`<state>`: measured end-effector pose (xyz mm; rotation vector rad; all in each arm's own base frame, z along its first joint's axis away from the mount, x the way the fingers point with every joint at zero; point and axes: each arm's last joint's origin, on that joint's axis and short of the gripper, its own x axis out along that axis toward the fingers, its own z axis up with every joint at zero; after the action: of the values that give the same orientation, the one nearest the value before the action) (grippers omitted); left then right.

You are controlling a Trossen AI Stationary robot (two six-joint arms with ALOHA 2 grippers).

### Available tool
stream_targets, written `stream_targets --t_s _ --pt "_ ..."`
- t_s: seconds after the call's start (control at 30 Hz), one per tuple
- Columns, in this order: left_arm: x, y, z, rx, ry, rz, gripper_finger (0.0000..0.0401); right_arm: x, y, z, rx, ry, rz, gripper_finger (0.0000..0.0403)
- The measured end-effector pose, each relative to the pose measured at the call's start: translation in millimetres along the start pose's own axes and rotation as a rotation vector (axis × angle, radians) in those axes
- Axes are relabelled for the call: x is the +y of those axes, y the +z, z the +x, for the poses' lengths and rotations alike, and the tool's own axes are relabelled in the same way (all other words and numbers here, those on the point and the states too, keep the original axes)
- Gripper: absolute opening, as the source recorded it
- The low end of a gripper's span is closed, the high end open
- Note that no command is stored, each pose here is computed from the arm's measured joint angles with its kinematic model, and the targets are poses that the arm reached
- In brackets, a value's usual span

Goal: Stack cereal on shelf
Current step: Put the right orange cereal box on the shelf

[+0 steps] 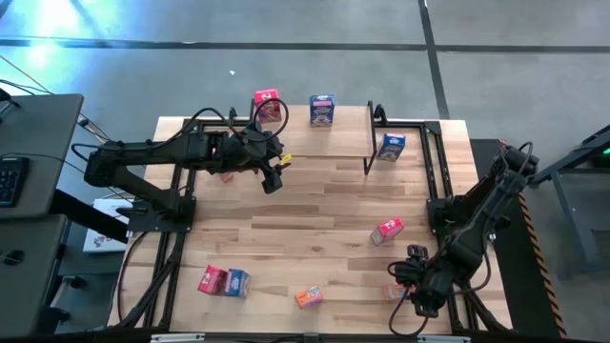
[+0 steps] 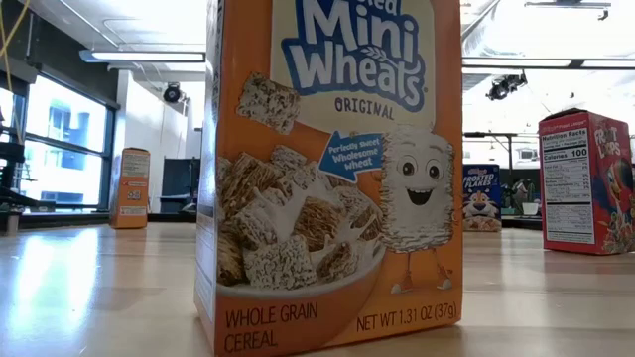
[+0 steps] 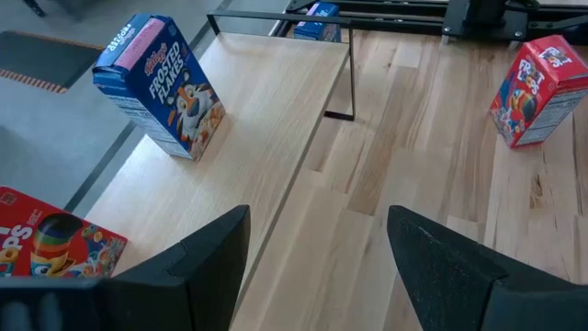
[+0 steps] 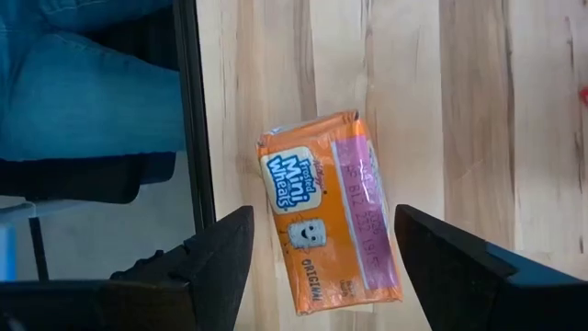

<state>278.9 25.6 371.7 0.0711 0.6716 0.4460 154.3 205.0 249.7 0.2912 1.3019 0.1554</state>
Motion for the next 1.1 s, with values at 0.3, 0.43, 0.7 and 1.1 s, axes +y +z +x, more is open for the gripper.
stream_targets --t_s 0.3,0.43,0.7,1.1 --pt "0 0 0 0.0 0.0 0.0 0.0248 1 -1 10 0.039 -0.04 0.006 0.0256" --pt "0 0 0 0.0 0.0 0.001 0.0248 0 -2 17 0.075 -0.065 0.005 0.0256" --pt "0 0 0 0.0 0.0 0.0 0.0248 0 -2 19 0.088 -0.072 0.005 0.0233" --pt "0 0 0 0.0 0.0 0.001 0.0248 3 2 16 0.072 -0.052 0.024 0.0185"
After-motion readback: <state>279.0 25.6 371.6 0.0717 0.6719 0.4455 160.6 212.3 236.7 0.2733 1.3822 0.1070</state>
